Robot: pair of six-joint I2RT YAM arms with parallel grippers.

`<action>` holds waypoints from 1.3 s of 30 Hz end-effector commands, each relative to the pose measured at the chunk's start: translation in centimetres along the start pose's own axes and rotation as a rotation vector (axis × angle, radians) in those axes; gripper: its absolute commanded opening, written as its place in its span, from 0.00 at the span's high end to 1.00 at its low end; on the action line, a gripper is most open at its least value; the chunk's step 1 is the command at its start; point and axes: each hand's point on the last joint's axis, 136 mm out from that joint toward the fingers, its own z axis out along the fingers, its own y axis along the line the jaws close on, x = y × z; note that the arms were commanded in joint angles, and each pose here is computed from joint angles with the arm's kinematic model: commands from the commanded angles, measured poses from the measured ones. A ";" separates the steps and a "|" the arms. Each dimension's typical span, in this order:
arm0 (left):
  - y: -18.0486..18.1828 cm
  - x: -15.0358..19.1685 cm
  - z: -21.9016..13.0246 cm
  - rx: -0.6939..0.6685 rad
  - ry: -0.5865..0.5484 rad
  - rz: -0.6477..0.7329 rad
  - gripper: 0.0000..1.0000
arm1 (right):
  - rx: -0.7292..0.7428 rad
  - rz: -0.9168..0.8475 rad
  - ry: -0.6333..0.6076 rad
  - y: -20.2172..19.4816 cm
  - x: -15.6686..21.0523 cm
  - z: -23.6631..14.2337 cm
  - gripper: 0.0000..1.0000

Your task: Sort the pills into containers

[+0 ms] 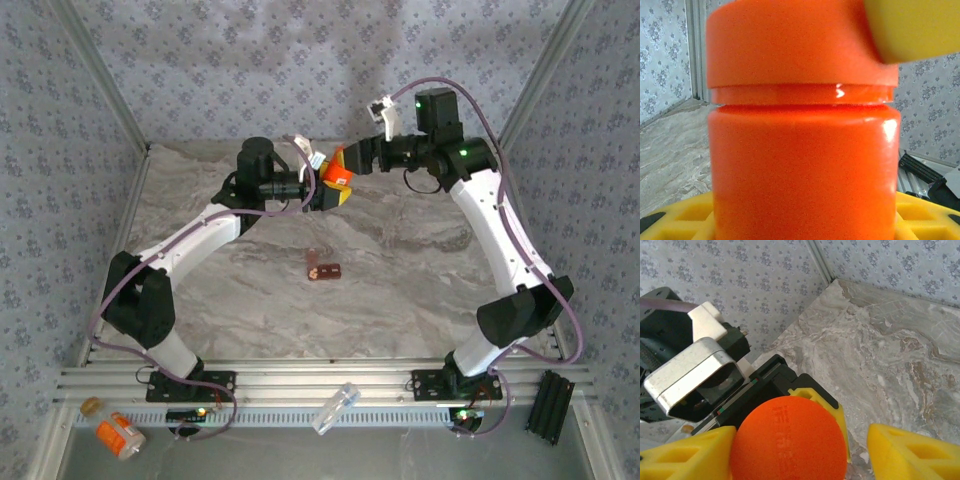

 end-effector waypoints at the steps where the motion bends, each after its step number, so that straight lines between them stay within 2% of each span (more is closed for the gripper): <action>1: -0.9 -1.7 -0.1 0.036 -0.029 0.043 1.00 | -0.021 -0.009 0.016 0.6 0.1 0.2 0.39; 5: -0.8 -1.8 -0.1 0.033 -0.032 0.046 1.00 | -0.025 0.003 0.017 0.6 0.3 0.5 0.55; 9: -0.4 -2.0 -0.1 0.005 -0.041 0.053 1.00 | 0.012 0.067 0.009 -0.3 0.9 1.4 0.59; 13: 0.8 -2.1 -0.2 -0.081 -0.050 0.071 1.00 | 0.077 0.171 -0.011 -1.4 1.6 3.1 0.61; 19: 2.0 -1.6 -0.1 -0.228 -0.049 0.139 1.00 | 0.255 0.326 -0.050 -3.6 3.0 5.1 0.61; 24: 2.3 -0.5 0.7 -0.324 -0.012 0.207 1.00 | 0.317 0.374 -0.082 -3.7 3.6 6.7 0.62; 28: 2.7 -0.4 0.7 -0.347 -0.028 0.213 1.00 | 0.315 0.389 -0.105 -3.5 3.4 6.9 0.62; 32: 2.9 -0.3 0.6 -0.351 -0.034 0.204 1.00 | 0.271 0.385 -0.130 -3.0 2.2 5.7 0.59; 34: 3.1 -0.4 0.5 -0.352 -0.045 0.193 1.00 | 0.226 0.379 -0.155 -2.8 1.2 4.7 0.52; 37: 3.5 -0.6 0.1 -0.348 -0.064 0.167 1.00 | 0.175 0.355 -0.221 -2.4 -0.7 2.4 0.34; 39: 3.7 -0.8 -0.3 -0.346 -0.077 0.156 1.00 | 0.165 0.344 -0.254 -2.5 -1.3 0.6 0.26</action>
